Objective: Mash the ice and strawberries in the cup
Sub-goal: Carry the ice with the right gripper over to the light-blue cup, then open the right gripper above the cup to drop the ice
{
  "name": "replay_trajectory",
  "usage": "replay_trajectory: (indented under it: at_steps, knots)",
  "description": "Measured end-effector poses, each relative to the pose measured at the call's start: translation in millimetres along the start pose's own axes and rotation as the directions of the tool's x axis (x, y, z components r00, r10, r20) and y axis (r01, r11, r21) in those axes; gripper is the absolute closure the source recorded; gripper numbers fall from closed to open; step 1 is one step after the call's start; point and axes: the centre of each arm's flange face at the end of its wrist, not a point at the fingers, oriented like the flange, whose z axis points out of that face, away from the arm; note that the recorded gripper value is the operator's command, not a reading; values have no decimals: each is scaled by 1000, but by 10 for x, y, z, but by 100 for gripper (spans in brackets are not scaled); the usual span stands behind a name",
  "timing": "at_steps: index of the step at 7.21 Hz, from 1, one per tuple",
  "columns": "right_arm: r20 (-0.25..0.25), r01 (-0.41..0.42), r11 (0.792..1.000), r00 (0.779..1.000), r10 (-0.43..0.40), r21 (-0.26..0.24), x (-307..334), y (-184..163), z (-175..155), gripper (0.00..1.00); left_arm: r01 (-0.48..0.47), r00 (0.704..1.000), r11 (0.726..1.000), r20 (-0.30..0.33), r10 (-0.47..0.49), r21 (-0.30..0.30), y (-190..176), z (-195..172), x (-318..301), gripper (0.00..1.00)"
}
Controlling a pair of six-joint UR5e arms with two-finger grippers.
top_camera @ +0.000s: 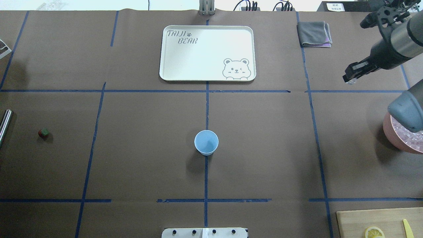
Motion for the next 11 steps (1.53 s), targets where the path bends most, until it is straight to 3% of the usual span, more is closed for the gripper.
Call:
replay_trajectory:
  at_steps: [3,6,11]
  knots:
    - [-1,-100,995,995,100,-9,-1207,-19,122,100,-3,1000,1000,0,3,3,-4,-12,11,0]
    - [-33,-179,983,983,180,34,-2499,311,567,100,-4,1000,1000,1,4,4,-6,-18,16,0]
    - [-44,-230,972,972,232,55,-3371,331,1057,99,-3,1000,1000,1,3,3,-5,-18,17,0]
